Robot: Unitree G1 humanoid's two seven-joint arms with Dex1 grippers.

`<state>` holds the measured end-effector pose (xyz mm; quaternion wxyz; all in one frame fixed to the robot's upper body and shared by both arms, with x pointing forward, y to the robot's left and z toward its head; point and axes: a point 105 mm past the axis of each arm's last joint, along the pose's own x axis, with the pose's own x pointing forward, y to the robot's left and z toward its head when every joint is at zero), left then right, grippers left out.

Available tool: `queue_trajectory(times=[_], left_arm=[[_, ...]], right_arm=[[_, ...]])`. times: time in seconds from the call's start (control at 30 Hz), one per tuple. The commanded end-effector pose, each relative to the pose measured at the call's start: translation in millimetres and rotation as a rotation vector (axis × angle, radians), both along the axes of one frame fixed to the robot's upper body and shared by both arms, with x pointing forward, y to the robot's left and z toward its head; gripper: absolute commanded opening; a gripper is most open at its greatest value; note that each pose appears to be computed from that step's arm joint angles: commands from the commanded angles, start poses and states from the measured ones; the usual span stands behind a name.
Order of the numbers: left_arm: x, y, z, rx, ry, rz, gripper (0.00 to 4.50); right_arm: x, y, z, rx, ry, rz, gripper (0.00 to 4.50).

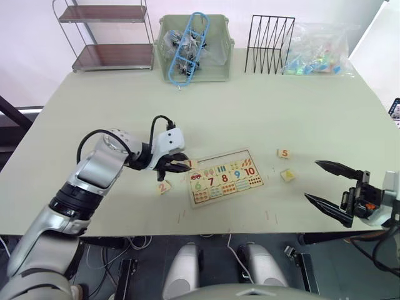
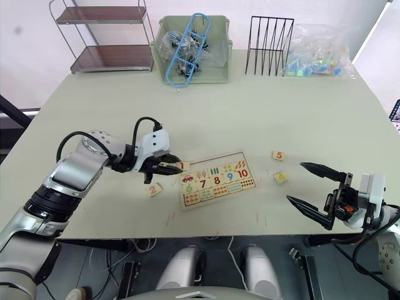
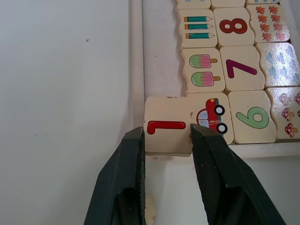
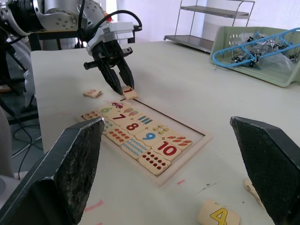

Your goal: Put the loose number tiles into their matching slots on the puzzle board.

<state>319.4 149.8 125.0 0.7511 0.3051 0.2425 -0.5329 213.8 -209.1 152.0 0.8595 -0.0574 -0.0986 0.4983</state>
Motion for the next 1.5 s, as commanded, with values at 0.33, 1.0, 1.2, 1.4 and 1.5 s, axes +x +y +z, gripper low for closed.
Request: queue_trajectory(times=[0.33,1.0,1.2,1.4,1.5], left_arm=[[4.5,-6.3,-1.4,0.018,-0.018,-0.006,0.96],[1.5,-6.0,-8.4,0.023,0.031,-0.002,0.96],[2.7,-6.3,-4.6,-0.001,0.018,0.010,3.86],[3.0,-4.2,8.6,-0.063,0.045,0.031,4.48],[4.8,-1.5,17.3,-0.107,0.065,0.054,4.48]], right_arm=[[-2.3,-0.3,8.9,-0.008,-0.040,-0.003,4.50],[0.5,1.8,10.2,-0.008,-0.046,0.002,4.50],[0.6,2.0,10.0,-0.010,-0.044,0.001,4.50],[0.1,1.6,11.2,-0.010,-0.042,0.001,4.50],[0.2,1.9,12.0,-0.008,-0.043,0.002,4.50]])
